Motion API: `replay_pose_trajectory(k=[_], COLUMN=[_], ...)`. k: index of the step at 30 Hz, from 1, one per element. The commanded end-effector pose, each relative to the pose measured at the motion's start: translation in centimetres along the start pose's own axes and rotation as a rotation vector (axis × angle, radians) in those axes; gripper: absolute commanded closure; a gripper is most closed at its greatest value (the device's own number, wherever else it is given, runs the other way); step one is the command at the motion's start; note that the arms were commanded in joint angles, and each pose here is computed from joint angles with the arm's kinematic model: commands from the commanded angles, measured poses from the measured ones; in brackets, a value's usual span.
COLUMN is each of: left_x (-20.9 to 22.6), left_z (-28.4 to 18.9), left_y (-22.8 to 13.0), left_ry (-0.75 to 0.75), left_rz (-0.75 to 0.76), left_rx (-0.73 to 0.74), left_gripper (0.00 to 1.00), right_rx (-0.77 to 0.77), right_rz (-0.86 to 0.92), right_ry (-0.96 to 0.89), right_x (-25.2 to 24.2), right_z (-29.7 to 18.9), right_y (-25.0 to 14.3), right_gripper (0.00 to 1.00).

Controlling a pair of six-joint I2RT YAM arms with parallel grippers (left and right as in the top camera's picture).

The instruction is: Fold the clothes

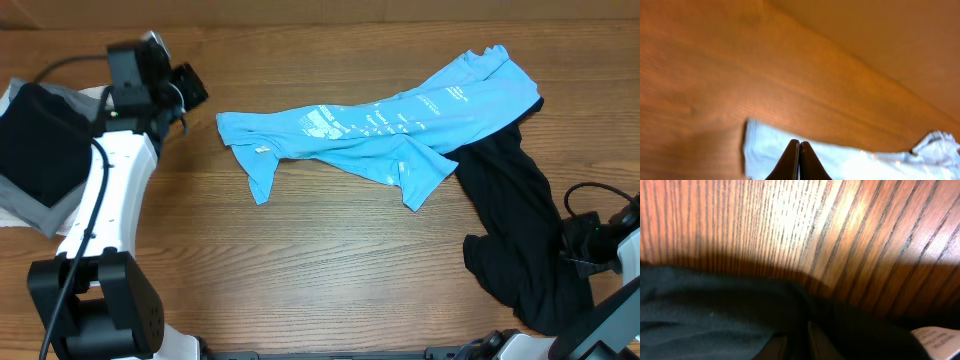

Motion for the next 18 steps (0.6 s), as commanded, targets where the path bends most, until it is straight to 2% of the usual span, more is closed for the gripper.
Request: replay_pose_trajectory(k=[1, 4, 5, 6, 9, 10, 13, 16, 18], left_x=[-1.5, -3.5, -5.0, -5.5, -7.1, -7.8, -10.2, -11.8, -12.4], left_z=[-2.3, -2.6, -2.6, -2.5, -2.0, -1.8, -0.6, 0.9, 2.5], left_y=[3.4, 1.5, -1.0, -2.3, -6.4, -7.9, -12.6, -17.4, -21.1], left_ry=[-0.001, -0.123, -0.191, -0.196, -0.180, -0.183, -0.202, -0.203, -0.177], left_rz=[0.040, 0.024, 0.026, 0.029, 0.073, 0.101, 0.172, 0.222, 0.215], left_rx=[-0.088, 0.048, 0.171, 0.223, 0.347, 0.386, 0.490, 0.594, 0.674], left_gripper=[0.88, 0.88, 0.84, 0.80, 0.65, 0.55, 0.43, 0.35, 0.34], right_rx=[-0.025, 0.004, 0.004, 0.000, -0.022, -0.029, -0.064, -0.078, -0.091], right_rz=[-0.026, -0.146, -0.191, -0.222, -0.334, -0.375, -0.535, -0.679, -0.787], right_ry=[0.114, 0.264, 0.294, 0.299, 0.319, 0.329, 0.328, 0.276, 0.226], right_x=[2.1, 4.6, 5.9, 6.6, 8.9, 9.8, 12.5, 14.1, 15.1], right_z=[-1.8, -3.3, -4.3, -4.9, -6.2, -6.4, -6.5, -5.8, -5.0], right_y=[1.6, 1.6, 1.7, 1.8, 1.7, 1.5, 0.6, -0.9, -1.8], right_gripper=[0.80, 0.66, 0.59, 0.53, 0.39, 0.27, 0.09, 0.02, 0.00])
Point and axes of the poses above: each gripper's point midway between its finger pads, its own z axis out along the fingers, its own x axis along the line the jaws close on, y = z × x, the point moved 5 cm from there along -z, back along the fingers, and after that the axes turned 8 degrees about -z, right-handed, at the moved point
